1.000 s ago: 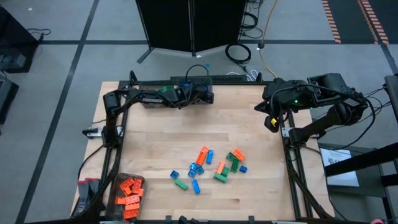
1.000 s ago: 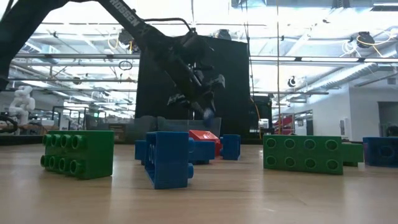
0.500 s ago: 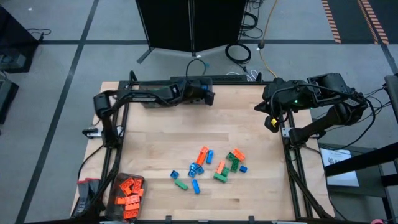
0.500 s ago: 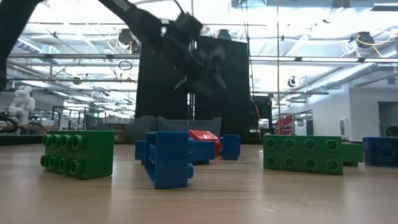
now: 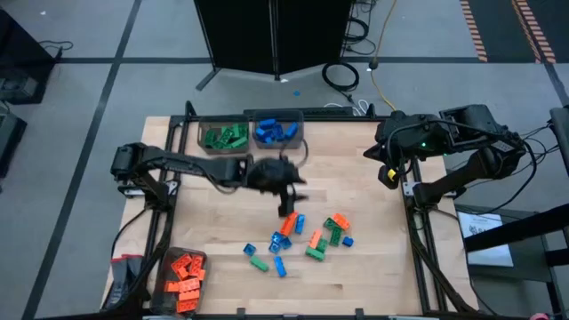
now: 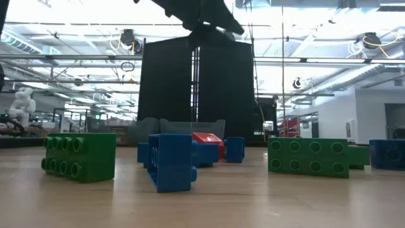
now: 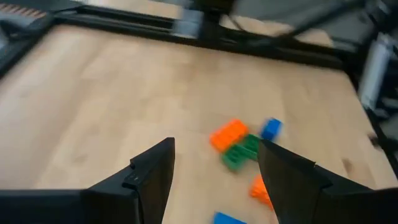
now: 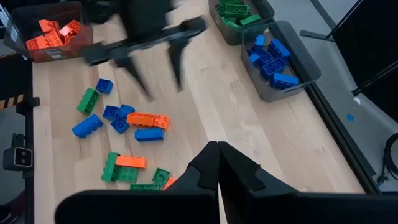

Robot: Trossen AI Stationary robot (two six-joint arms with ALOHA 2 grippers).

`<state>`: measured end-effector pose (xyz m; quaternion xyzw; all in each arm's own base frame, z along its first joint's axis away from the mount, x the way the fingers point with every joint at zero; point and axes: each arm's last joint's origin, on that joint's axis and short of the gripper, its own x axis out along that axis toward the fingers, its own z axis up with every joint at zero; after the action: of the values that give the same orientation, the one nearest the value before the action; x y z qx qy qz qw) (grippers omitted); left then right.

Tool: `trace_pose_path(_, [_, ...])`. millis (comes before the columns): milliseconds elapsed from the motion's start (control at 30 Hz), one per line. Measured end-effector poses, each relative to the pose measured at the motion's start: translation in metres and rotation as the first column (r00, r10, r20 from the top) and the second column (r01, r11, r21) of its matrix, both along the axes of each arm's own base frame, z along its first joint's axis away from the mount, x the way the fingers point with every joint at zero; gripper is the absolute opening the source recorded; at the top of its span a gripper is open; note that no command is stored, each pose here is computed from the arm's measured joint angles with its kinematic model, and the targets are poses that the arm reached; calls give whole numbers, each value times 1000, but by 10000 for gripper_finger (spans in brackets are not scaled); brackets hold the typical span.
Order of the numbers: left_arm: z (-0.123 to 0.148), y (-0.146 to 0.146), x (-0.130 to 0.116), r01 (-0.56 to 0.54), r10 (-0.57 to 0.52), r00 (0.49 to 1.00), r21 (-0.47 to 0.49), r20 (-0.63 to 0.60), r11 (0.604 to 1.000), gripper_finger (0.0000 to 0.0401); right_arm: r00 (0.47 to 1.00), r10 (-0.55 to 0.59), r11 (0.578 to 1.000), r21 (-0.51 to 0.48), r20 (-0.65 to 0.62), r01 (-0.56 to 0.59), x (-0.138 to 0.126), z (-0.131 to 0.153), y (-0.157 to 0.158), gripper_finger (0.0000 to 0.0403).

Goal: Sort blocks
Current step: Put the blue gamepiece into the top right black bin

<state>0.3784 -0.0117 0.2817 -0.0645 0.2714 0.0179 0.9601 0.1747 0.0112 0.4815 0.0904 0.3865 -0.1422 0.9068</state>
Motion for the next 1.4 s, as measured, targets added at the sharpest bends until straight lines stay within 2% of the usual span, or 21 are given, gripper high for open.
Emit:
trace_pose_path(167, [-21,-41,7,135,-132,990,52,-55,989,228,1000,-15,1000,14,4,15,0,0,0,0])
trace_pose_path(300, [-47,-55,15,122,-111,987,97,-118,988,228,1000,-30,999,27,8,30,0,0,0,0])
trace_pose_path(400, [-68,-58,22,121,-107,981,84,-160,989,228,999,-31,999,29,8,31,0,0,0,0])
trace_pose_path(500, [-81,-59,27,74,-68,982,29,-179,997,228,999,-31,999,29,8,31,0,0,0,0])
trace_pose_path(667, [-105,-62,28,-72,47,960,-82,-274,994,228,1000,-30,999,31,8,30,0,0,0,0])
trace_pose_path(967, [-112,-72,22,-245,213,928,-69,-305,967,228,999,-31,999,30,8,31,0,0,0,0])
trace_pose_path(1133, [-115,-74,23,-277,244,921,-71,-303,958,228,999,-31,999,30,9,31,0,0,0,0])
trace_pose_path(1400, [-132,-76,27,-328,266,903,-140,-338,934,228,999,-31,999,29,9,31,0,0,0,0])
